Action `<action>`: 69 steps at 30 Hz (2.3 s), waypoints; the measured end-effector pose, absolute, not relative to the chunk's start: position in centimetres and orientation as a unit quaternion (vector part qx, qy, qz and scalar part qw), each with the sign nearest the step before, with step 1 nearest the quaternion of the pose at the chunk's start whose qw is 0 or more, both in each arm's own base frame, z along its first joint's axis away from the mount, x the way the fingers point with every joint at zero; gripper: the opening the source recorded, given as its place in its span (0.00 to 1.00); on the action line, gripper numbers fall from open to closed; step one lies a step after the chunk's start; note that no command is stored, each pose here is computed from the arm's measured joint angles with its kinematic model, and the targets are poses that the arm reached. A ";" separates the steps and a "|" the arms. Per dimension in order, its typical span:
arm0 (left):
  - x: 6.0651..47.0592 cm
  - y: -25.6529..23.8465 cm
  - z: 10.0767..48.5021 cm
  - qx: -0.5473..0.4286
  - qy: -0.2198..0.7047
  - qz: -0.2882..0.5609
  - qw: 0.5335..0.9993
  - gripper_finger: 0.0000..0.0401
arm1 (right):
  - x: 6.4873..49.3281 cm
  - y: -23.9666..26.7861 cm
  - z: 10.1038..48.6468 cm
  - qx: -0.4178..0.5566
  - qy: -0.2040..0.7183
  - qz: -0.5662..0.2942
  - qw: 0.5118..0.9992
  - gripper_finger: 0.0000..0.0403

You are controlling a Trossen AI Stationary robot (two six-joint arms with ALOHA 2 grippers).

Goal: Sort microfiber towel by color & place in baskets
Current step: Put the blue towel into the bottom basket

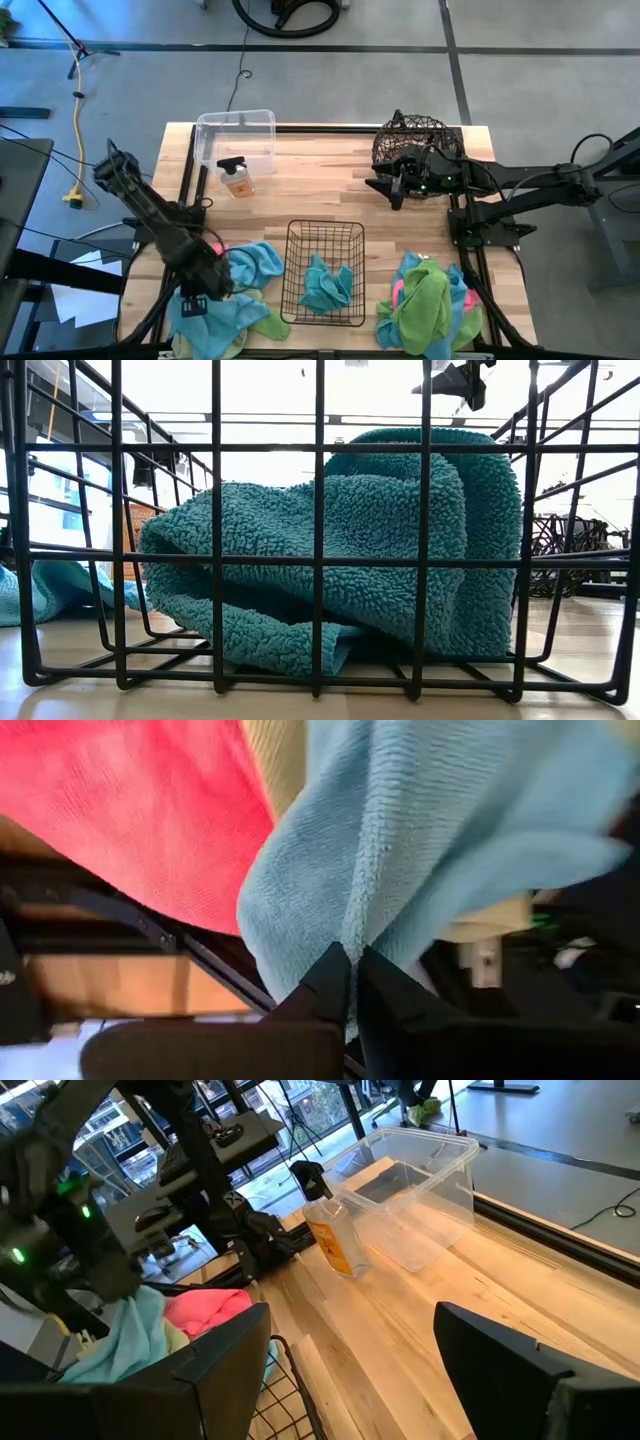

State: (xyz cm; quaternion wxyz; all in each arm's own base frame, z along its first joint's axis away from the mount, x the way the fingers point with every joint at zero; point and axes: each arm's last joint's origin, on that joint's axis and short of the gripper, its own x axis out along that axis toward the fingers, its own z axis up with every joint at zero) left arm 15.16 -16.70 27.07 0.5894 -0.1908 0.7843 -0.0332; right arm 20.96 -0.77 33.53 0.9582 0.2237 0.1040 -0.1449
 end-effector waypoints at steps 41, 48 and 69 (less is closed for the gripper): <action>19.9 -8.3 51.9 0.040 0.022 0.020 0.999 0.00 | 17.5 -0.8 39.2 0.238 -0.128 -0.092 0.958 0.69; 20.0 -8.4 52.0 0.010 0.012 0.022 1.000 0.00 | 17.5 -0.7 39.4 0.242 -0.136 -0.085 0.957 0.69; 29.2 -10.8 38.0 -0.103 0.106 -0.005 0.989 0.00 | 17.2 -0.6 39.8 0.236 -0.147 -0.050 0.959 0.69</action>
